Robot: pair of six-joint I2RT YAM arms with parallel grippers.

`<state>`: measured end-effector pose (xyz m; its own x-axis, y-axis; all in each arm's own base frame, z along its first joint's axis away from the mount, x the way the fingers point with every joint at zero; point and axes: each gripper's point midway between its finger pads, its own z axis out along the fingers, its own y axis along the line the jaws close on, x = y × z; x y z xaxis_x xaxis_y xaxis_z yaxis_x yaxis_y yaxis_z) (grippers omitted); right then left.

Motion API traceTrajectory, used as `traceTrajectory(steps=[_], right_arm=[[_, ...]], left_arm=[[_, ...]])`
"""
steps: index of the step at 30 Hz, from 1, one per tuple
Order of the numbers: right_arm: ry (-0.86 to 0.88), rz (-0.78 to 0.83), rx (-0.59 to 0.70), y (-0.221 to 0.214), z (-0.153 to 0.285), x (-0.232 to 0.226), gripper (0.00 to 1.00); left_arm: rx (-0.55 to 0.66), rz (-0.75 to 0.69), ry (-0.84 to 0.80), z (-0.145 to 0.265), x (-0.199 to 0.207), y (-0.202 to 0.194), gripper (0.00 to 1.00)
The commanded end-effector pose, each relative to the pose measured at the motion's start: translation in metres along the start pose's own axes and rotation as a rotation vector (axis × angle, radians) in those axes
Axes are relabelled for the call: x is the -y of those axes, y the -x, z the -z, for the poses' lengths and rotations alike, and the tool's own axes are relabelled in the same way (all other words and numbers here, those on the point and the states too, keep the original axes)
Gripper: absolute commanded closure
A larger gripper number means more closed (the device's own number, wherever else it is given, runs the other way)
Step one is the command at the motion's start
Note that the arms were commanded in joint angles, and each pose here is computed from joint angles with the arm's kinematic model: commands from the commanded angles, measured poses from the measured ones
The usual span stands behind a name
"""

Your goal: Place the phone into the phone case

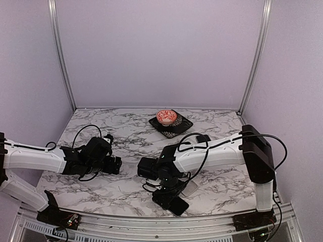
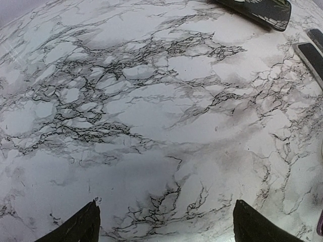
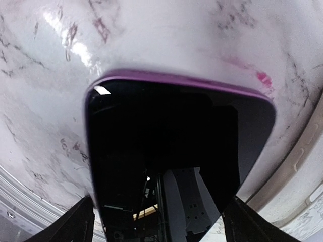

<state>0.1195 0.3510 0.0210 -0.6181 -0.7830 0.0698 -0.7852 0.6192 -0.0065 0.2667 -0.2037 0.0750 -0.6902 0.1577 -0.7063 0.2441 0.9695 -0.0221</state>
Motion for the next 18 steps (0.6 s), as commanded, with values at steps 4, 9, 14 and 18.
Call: traceTrajectory(steps=[4, 9, 14, 18], right_arm=[[0.017, 0.008, 0.017, 0.014, -0.009, -0.007, 0.34], [0.013, -0.002, 0.065, 0.021, 0.005, -0.004, 0.47], [0.058, -0.004, 0.206, 0.040, 0.042, -0.009, 0.55], [0.039, -0.035, 0.451, 0.064, 0.095, 0.008, 0.57]], left_arm=[[0.005, 0.005, 0.006, 0.001, -0.003, 0.003, 0.08], [0.005, 0.008, -0.002, 0.001, -0.001, 0.004, 0.08], [0.012, 0.012, -0.004, 0.003, -0.002, 0.006, 0.08], [0.018, 0.014, -0.003, 0.005, -0.002, 0.008, 0.08]])
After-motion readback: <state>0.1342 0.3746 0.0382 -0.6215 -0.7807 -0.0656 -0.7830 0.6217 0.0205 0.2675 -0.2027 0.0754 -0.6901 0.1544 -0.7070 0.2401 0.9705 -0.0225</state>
